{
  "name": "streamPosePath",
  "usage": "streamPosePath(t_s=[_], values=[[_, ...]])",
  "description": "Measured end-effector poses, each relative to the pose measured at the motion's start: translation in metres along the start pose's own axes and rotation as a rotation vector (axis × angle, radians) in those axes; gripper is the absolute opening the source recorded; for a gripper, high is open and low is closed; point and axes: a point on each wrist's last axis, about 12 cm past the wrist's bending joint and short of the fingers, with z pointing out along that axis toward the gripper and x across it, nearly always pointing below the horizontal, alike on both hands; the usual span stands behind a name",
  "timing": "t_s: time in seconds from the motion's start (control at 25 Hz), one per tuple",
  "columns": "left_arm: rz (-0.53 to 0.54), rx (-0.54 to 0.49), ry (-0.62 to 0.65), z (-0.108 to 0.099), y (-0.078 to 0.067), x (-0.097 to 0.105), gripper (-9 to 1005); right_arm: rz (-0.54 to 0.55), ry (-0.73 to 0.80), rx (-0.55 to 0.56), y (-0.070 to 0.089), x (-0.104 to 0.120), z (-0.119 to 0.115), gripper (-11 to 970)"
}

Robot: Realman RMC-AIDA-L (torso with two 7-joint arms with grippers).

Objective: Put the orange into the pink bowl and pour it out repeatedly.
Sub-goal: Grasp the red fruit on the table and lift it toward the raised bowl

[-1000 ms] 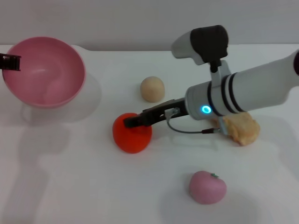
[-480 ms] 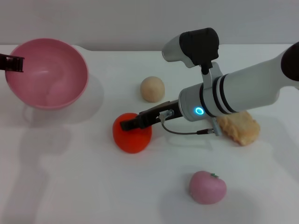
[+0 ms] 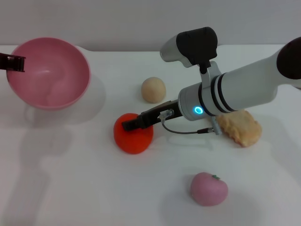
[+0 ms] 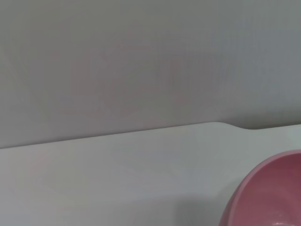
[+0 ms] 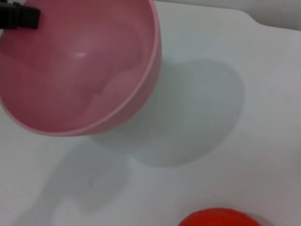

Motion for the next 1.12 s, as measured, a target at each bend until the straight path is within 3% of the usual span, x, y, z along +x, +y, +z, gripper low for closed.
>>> streamPosePath(t_s=[0.52,0.96,1.04,1.12], values=[[0.008,-0.001,-0.003,0.000,-0.001,-0.001,64,-0.017,0.035,0.008,0.002,0.006,0.004,723],[0.022,0.001,-0.003,0.000,-0.002,0.000,65,-0.045,-0.012,-0.011,0.009,0.004,-0.002,290],[0.023,0.003,-0.003,0.001,-0.003,0.000,65,-0.047,-0.033,-0.012,0.009,0.004,-0.005,130],[0.024,0.004,-0.002,0.001,-0.003,0.000,66,-0.045,-0.053,-0.005,0.008,0.003,-0.010,114]])
